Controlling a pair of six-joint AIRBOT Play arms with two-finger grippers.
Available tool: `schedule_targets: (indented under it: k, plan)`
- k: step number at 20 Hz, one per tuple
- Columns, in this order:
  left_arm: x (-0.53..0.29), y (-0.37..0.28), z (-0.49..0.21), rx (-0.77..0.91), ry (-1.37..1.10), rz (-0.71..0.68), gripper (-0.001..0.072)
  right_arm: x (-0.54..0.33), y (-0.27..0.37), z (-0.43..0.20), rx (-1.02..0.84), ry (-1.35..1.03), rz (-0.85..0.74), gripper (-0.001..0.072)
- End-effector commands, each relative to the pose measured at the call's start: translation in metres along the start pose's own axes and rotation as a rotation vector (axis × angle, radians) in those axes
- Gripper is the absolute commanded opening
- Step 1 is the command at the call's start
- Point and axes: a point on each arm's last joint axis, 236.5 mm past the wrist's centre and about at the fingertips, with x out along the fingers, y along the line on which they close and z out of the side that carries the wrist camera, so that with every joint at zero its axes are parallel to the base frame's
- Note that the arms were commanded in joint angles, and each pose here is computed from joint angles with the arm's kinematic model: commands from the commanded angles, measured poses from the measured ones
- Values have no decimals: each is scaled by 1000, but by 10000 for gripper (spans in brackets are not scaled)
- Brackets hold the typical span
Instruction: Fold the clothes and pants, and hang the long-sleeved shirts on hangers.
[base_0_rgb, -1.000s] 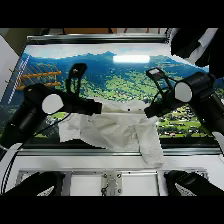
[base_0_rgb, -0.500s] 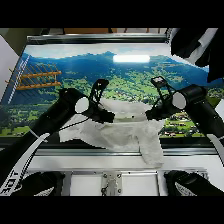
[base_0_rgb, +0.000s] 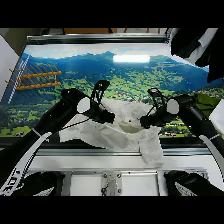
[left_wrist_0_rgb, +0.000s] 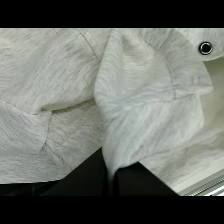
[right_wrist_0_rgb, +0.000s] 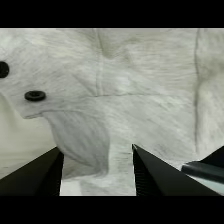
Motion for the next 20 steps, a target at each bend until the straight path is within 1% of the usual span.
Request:
schedule_targets:
  k: [1, 3, 5, 8, 11, 12, 13, 14, 15, 16, 18, 20]
  plan:
    - [0, 0, 0, 3, -1, -1, 22, 11, 10, -11, 118, 35, 51, 451]
    - [0, 1, 1, 1, -2, 1, 22, 23, 5, -20, 203, 59, 41, 450]
    - [0, 1, 1, 1, -3, 1, 22, 32, 3, -20, 246, 44, 41, 450]
    - [0, -1, 6, 1, -24, -7, 22, 37, 3, -5, 274, -21, 57, 446]
    - [0, -1, 7, 0, -26, -8, 22, 40, 2, -6, 290, -10, 51, 438]
    - [0, -1, 6, 0, -25, -8, 22, 42, 2, -6, 282, -5, 49, 230]
    - [0, -1, 6, 0, -23, -7, 22, 43, 1, -6, 258, -5, 48, 87]
    - [0, -2, 6, 1, -24, -8, 22, 43, 1, -6, 246, -7, 46, 87]
    - [0, -1, 6, 1, -25, -7, 22, 42, -1, -6, 220, -8, 36, 46]
    - [-1, 0, 7, -3, -27, -6, 22, 38, -5, -7, 186, -8, 20, 25]
    - [-11, 8, 13, -17, -55, -7, 22, 17, -21, -7, 122, -10, -64, 25]
    - [-37, 17, 20, -52, -118, -21, 22, -25, -35, -5, 25, -9, -160, 26]
